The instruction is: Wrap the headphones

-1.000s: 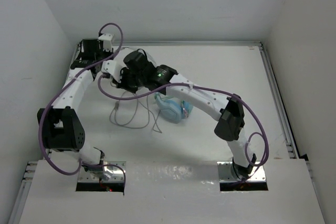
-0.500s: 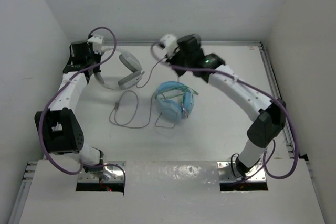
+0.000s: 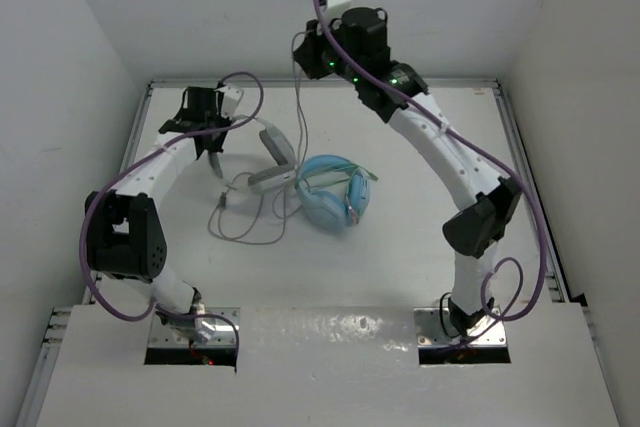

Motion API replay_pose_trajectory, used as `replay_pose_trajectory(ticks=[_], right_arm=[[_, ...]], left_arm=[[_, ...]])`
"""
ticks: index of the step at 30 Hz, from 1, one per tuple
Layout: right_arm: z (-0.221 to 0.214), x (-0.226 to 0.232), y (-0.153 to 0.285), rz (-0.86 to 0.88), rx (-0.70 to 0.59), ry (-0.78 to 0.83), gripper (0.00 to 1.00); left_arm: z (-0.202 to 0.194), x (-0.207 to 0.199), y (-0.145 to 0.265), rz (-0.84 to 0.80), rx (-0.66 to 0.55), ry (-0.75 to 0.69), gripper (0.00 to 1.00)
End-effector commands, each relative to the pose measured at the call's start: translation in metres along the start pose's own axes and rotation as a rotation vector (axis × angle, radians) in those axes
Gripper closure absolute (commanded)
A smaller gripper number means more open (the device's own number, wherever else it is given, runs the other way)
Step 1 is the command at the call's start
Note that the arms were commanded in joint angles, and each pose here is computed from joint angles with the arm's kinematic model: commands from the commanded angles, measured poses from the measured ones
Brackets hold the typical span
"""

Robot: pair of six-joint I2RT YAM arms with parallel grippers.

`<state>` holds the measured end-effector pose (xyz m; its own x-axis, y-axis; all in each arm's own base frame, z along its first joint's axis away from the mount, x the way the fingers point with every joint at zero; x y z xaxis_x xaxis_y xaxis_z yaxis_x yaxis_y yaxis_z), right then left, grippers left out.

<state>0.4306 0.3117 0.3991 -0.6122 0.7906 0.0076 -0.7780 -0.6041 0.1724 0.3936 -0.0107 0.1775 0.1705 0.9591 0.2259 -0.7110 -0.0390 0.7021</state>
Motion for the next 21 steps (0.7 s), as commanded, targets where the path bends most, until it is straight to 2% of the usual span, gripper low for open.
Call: replay_pose_trajectory(ticks=[1, 5, 9, 12, 21], right_arm=[[0.019, 0.056, -0.025, 0.132, -0.121, -0.091, 1.00], [0.020, 0.149, -0.030, 0.353, -0.177, -0.083, 1.00], [-0.004, 0.219, -0.027, 0.550, -0.129, -0.077, 1.00], [-0.031, 0.249, -0.030, 0.622, -0.095, -0.078, 1.00], [-0.119, 0.269, -0.069, 0.669, 0.025, -0.053, 1.00]], left_arm=[[0.030, 0.000, 0.005, -0.036, -0.073, 0.142, 1.00], [0.031, -0.003, -0.014, -0.077, -0.045, 0.233, 1.00], [0.034, 0.023, -0.031, -0.127, -0.039, 0.406, 1.00], [0.034, 0.039, -0.033, -0.134, -0.063, 0.475, 1.00], [0.038, 0.018, -0.004, -0.343, -0.095, 0.542, 1.00]])
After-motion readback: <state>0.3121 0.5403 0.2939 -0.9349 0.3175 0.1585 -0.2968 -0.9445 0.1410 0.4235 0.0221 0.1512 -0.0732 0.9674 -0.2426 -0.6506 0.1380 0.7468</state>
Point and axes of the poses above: each gripper's point midway between its finger pads, its own y axis back along the fingers, its own x axis along the line the jaws close on, z = x × y, the point moved 4 cm from there along y, back along the fingers, and after that the axes turned 8 degrees about y, right-handed, at the moved point
